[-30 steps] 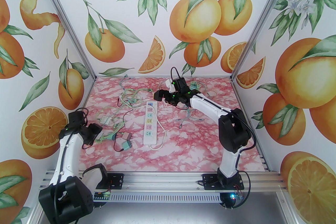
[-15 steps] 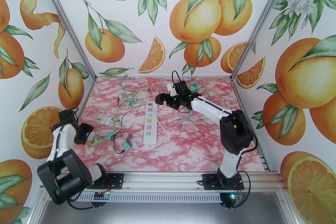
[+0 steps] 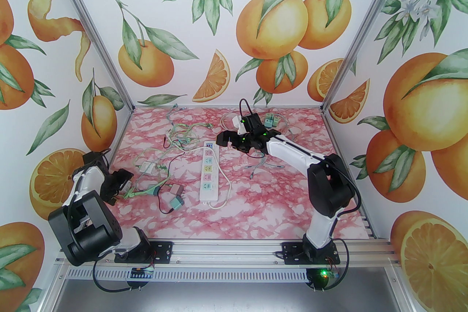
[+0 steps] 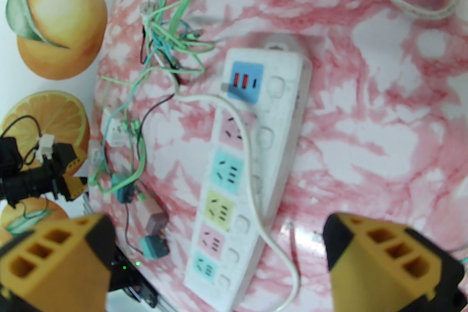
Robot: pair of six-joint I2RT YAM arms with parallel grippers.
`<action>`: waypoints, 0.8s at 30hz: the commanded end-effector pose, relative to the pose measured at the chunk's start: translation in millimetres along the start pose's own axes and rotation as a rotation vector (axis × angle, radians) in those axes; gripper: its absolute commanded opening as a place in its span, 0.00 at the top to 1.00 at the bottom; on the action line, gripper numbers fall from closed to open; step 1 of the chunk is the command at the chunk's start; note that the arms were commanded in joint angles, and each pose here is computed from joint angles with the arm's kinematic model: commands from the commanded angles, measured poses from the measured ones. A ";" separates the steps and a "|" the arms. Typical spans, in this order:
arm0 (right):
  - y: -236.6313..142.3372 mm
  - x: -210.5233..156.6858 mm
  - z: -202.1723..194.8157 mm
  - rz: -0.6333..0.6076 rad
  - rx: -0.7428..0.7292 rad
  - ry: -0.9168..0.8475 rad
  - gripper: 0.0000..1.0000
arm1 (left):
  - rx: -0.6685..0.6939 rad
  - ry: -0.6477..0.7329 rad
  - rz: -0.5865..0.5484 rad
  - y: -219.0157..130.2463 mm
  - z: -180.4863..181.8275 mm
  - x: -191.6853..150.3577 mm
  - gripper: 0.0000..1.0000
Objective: Pull the plug off the socket
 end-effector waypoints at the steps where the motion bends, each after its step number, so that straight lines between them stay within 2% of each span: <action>1: -7.3 0.4 10.3 -0.021 0.002 -0.011 0.00 | -0.060 0.034 -0.087 -30.0 -11.2 6.7 0.07; 12: -13.6 2.8 11.3 -0.038 -0.059 -0.010 0.00 | -0.246 0.236 -0.208 -71.8 -73.0 -20.5 0.07; 18: -35.0 11.7 -3.6 -0.122 -0.151 0.016 0.00 | -0.334 0.496 -0.266 -92.6 -136.6 -55.8 0.00; 24: -64.5 24.4 -24.9 -0.232 -0.276 0.034 0.00 | -0.363 0.754 -0.288 -101.6 -200.7 -96.5 0.00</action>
Point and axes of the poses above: each hand's point on the last joint's axis, 136 mm out from that joint toward the fingers, its own y axis out along the fingers, its own z axis along the line the jaws close on, x = y × z, the point moved 7 cm from there along -y, back along the fingers, and after that the axes turned 11 degrees about y, right-handed, at the moved point
